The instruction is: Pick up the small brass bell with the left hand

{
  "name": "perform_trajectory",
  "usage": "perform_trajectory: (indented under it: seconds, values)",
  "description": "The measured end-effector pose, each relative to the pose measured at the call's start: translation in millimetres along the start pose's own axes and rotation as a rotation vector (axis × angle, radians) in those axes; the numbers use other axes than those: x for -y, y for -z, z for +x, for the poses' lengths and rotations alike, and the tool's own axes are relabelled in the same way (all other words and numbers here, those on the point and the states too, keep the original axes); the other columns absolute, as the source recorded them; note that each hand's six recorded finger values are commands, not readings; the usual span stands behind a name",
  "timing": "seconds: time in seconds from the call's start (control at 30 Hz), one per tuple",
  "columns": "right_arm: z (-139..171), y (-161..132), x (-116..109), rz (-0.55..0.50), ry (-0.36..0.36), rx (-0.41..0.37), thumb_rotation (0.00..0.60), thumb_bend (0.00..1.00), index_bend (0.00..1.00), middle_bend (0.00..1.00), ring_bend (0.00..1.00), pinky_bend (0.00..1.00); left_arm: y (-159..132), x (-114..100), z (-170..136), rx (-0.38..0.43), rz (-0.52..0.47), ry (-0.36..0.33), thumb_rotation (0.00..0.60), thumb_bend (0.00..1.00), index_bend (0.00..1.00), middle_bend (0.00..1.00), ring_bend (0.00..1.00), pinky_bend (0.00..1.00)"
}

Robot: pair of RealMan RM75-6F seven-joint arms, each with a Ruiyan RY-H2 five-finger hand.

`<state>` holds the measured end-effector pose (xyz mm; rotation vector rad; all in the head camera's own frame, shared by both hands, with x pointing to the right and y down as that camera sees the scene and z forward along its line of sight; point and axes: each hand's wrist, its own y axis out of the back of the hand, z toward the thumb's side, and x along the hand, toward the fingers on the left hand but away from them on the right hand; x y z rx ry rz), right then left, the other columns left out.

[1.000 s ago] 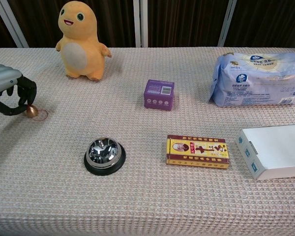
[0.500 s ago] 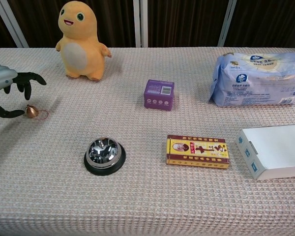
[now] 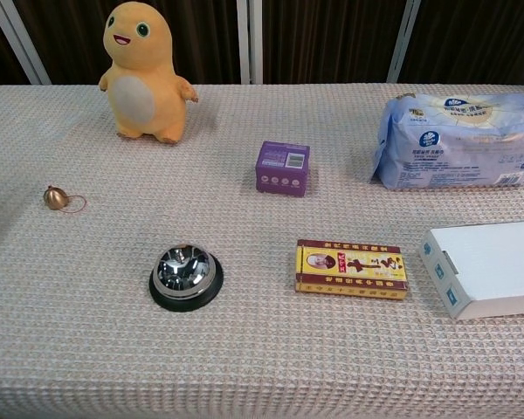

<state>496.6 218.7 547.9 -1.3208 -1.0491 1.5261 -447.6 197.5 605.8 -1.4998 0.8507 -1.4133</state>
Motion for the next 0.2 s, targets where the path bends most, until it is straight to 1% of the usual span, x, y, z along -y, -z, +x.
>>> perform_trajectory:
  seconds: [0.07,0.13,0.2]
  values:
    - [4,8,7,0.008,-0.05,0.026,0.6,0.24,0.0,0.0,0.0,0.0,8,-5,-20,-0.012,-0.023,0.007,0.312,0.18,0.1,0.09,0.06,0.22]
    - [7,12,14,0.005,-0.09,0.036,0.6,0.25,0.0,0.0,0.0,0.0,8,-7,-29,-0.008,-0.05,0.011,0.311,0.18,0.1,0.09,0.06,0.22]
    - [8,12,18,0.006,-0.114,0.036,0.6,0.25,0.0,0.0,0.0,0.0,7,-6,-31,-0.007,-0.063,0.016,0.31,0.18,0.1,0.09,0.06,0.22]
